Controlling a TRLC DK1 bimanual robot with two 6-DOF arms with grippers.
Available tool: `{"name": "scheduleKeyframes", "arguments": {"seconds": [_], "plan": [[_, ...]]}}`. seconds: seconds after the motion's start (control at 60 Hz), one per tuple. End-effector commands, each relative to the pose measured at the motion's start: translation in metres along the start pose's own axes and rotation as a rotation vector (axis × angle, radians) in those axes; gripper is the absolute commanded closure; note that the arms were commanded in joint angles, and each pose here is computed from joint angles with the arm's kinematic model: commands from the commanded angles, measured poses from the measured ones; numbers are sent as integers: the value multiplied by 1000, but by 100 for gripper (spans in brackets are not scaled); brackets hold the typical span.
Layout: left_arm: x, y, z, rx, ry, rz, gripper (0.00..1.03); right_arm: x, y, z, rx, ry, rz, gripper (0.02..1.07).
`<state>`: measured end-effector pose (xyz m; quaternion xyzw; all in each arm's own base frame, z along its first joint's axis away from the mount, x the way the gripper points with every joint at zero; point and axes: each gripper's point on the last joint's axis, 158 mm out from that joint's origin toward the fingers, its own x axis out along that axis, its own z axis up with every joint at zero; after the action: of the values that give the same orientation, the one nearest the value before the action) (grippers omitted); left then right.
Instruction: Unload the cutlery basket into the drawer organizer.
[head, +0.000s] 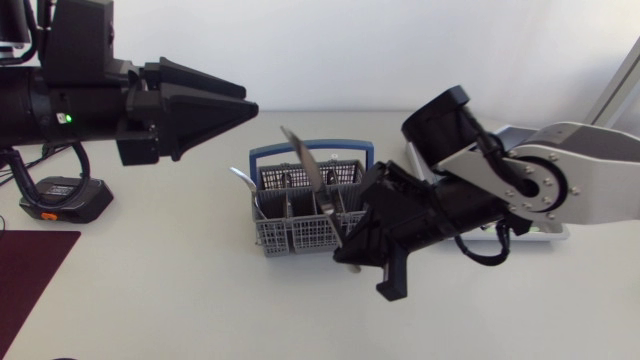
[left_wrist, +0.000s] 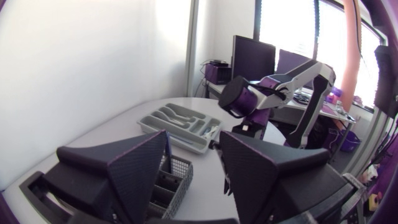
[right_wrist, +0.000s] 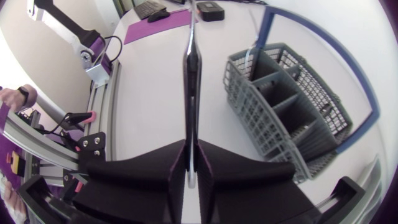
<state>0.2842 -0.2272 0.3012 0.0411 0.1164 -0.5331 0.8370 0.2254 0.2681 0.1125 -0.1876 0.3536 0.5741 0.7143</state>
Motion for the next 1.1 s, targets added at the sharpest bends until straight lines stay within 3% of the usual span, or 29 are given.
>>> {"name": "scheduleKeyframes", "arguments": {"seconds": [0.0, 0.383, 0.65, 1.083], "plan": [[-12, 19, 19, 7, -40, 81, 35, -22, -17, -9, 14, -20, -70, 102], [-17, 96, -38, 13, 71, 312, 35, -127, -168, -82, 318, -18, -444, 102], [-18, 124, -85, 28, 173, 357, 35, -184, -267, -153, 541, 23, -620, 102], [-21, 142, -130, 84, 262, 402, 35, -227, -373, -243, 742, 100, -797, 102]]}}
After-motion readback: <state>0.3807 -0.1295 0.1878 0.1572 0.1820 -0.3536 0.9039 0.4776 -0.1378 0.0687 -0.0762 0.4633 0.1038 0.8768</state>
